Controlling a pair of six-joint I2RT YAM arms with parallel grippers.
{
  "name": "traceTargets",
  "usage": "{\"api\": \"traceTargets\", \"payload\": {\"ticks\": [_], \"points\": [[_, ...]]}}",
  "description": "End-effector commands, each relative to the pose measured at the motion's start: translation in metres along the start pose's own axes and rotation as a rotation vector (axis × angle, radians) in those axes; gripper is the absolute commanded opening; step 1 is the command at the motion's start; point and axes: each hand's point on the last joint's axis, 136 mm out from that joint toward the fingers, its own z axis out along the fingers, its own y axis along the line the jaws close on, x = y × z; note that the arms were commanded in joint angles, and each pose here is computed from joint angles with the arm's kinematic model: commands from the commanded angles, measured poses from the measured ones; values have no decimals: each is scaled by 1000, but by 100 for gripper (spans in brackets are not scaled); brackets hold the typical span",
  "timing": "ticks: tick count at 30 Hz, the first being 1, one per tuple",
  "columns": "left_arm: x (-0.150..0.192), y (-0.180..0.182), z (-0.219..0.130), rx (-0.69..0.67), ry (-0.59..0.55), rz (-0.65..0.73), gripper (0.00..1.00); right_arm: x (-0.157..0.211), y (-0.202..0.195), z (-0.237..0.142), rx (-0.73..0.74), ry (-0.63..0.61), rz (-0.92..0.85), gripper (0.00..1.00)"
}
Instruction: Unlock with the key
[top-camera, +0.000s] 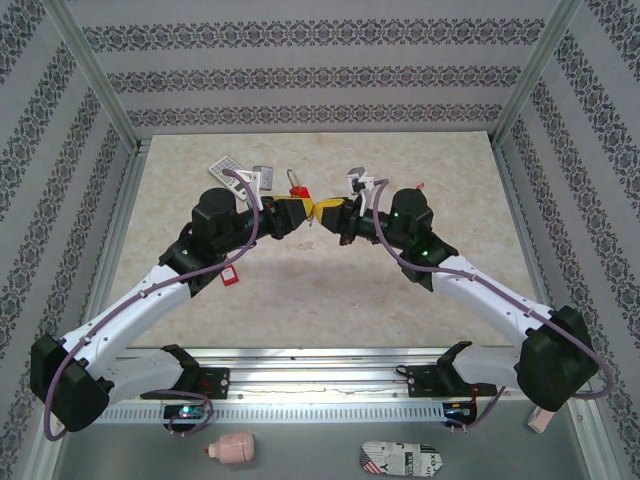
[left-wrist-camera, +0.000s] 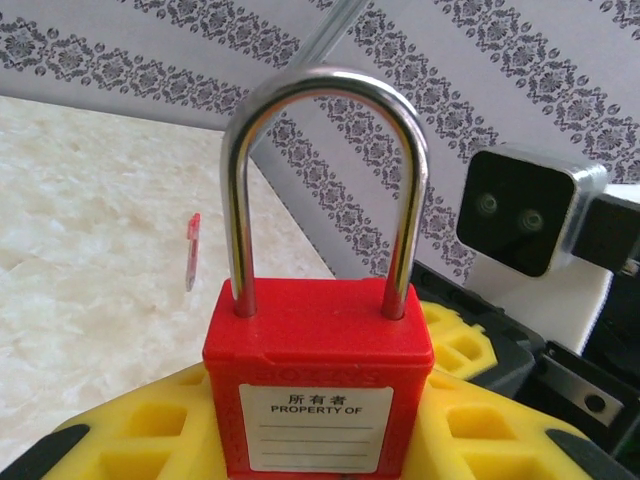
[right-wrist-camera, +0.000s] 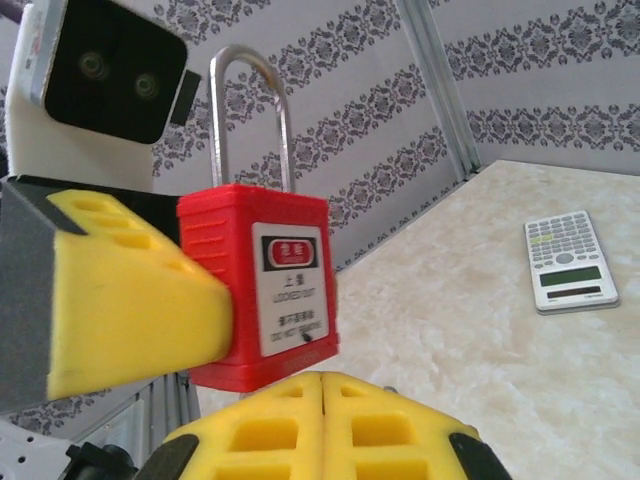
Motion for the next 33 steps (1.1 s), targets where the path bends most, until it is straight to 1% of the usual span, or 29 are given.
{"api": "traceTargets", "payload": {"ticks": [1,5,7,8,9,11,13,15,18,22,25,33], "points": [[-24,-97,-33,377,-57,122,0,32,-54,1,185,83,100,4],[-24,-96,-31,371,-59,124,0,38,-52,5,170,105,103,5],[-23,-94,-31,352,-51,136,0,41,-57,3,195,105,108,7],[-24,-93,-32,341,-54,142,0,40,-61,0,216,92,109,9],[-26,-92,-35,333,-67,150,0,37,-63,-5,227,70,118,14],[-30,-97,-42,356,-106,168,0,28,-65,-15,222,17,152,20],[-34,-103,-49,391,-142,188,0,14,-57,-23,156,-39,177,27],[-37,-109,-54,413,-156,225,0,0,-37,-31,67,-81,176,35],[-42,-111,-54,428,-158,266,0,-19,-10,-42,-38,-122,158,40],[-48,-108,-44,454,-153,282,0,-39,20,-48,-177,-142,147,43],[-50,-101,-36,428,-145,305,0,-50,41,-51,-276,-147,139,44],[-52,-96,-29,430,-155,307,0,-53,59,-53,-361,-142,162,45]]}}
